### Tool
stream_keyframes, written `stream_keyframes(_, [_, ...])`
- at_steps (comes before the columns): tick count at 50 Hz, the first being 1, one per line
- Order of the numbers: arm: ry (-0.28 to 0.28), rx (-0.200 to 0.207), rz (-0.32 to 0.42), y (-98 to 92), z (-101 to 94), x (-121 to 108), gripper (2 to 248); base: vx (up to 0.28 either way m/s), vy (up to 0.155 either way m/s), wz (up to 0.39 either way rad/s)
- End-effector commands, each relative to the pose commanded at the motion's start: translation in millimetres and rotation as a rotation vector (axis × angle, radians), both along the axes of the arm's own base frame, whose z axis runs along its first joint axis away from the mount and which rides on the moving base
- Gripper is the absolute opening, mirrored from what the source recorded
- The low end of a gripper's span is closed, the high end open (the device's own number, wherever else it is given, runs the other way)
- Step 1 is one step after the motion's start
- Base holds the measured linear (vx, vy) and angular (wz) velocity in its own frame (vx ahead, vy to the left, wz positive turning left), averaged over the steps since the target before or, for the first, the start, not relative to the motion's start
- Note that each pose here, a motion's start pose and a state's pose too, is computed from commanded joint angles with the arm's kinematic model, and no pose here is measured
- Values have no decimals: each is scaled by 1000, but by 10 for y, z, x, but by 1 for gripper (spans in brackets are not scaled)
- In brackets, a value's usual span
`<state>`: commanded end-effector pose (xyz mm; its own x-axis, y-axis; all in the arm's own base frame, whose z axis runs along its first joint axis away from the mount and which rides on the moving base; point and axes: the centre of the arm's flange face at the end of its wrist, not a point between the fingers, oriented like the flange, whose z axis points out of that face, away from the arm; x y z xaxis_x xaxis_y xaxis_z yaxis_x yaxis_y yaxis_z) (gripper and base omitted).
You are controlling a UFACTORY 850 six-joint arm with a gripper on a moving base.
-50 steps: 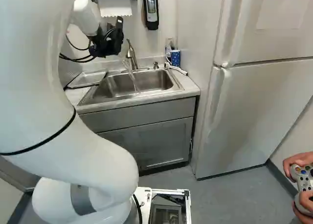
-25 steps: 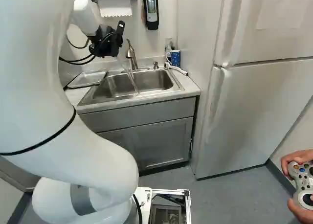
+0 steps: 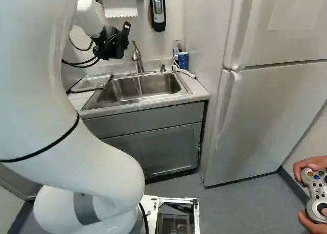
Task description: Rinse the cup and place it in the tray
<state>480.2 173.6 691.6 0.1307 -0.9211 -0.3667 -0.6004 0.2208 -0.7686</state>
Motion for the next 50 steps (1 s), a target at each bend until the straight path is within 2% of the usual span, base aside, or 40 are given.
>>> stream_keyframes(50, [0,0,0,0,0,0,124,0,0,0])
